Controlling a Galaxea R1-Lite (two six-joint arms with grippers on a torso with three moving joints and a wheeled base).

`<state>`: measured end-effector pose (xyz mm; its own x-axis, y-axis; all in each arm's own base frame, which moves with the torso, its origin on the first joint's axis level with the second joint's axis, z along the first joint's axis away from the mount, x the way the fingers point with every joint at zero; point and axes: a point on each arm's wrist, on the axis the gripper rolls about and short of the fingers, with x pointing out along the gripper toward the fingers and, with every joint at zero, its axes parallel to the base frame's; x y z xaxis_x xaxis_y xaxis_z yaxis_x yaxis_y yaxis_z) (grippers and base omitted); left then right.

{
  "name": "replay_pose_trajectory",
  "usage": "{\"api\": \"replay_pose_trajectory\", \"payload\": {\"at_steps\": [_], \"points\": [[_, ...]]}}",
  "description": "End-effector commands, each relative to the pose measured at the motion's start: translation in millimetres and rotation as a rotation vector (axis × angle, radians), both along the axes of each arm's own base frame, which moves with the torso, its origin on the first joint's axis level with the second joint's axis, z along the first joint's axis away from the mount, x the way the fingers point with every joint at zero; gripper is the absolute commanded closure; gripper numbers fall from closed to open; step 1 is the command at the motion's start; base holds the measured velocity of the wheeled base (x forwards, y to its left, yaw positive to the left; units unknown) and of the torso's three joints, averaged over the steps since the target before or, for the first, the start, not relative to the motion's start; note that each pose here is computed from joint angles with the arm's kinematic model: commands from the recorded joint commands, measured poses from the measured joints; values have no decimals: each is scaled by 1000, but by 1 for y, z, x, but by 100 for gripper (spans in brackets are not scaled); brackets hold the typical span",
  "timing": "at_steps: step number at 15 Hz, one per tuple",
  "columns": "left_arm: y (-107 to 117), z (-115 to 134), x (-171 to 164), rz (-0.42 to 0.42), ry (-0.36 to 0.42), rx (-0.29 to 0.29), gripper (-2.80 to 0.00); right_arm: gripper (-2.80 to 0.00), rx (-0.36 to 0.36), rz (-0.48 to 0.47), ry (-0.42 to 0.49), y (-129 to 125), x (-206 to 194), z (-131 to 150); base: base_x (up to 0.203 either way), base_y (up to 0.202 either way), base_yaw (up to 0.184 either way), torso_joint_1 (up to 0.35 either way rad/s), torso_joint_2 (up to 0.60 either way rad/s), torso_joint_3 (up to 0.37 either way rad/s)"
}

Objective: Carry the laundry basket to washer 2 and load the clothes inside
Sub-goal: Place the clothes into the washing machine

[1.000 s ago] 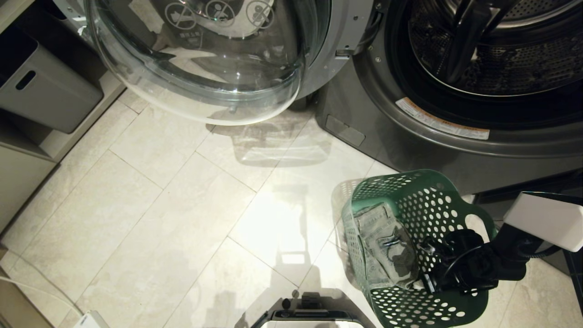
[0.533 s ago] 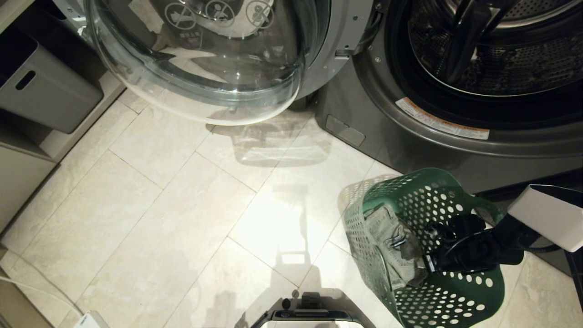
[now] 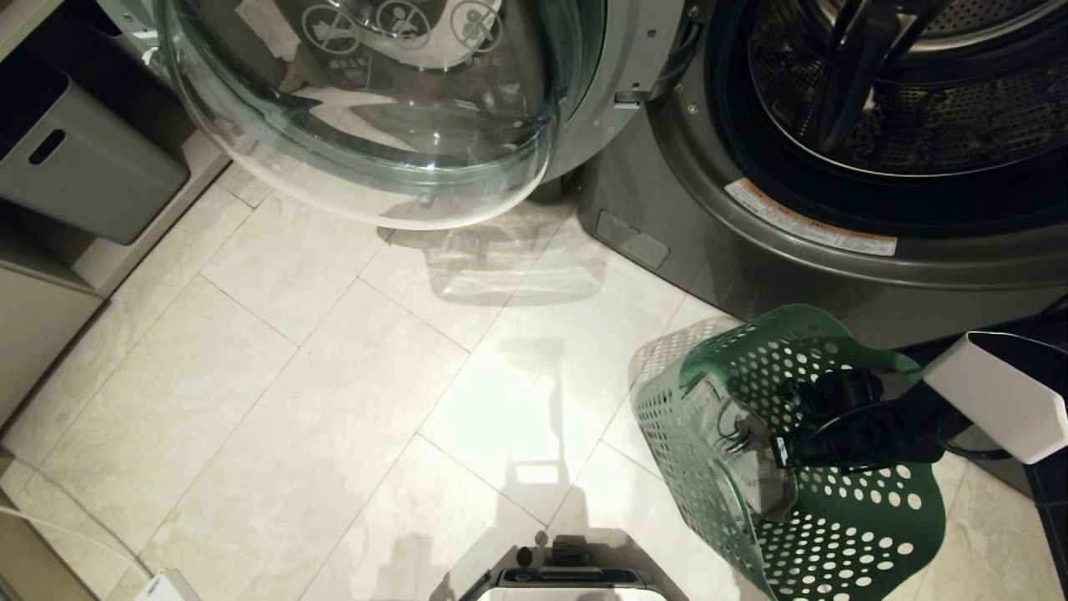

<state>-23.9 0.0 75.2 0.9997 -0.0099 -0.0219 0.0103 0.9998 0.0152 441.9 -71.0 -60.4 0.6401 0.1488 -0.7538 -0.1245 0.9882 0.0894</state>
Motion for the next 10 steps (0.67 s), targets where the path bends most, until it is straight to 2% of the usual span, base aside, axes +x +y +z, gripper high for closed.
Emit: {"api": "replay_pose_trajectory", "payload": {"at_steps": [1,4,6,10], "points": [[0,0,0,0,2,0,0,0,-2,3,-16,1,2,5,0,0,0,0,0,0],[0,0,0,0,2,0,0,0,1,15,1,1,-3,18,0,0,0,0,0,0],[0,0,0,-1,1,0,0,0,17,25,86,4,-15,7,0,0,0,0,0,0],[0,0,0,0,1,0,0,0,40,71,175,8,-34,-17,0,0,0,0,0,0]]}}
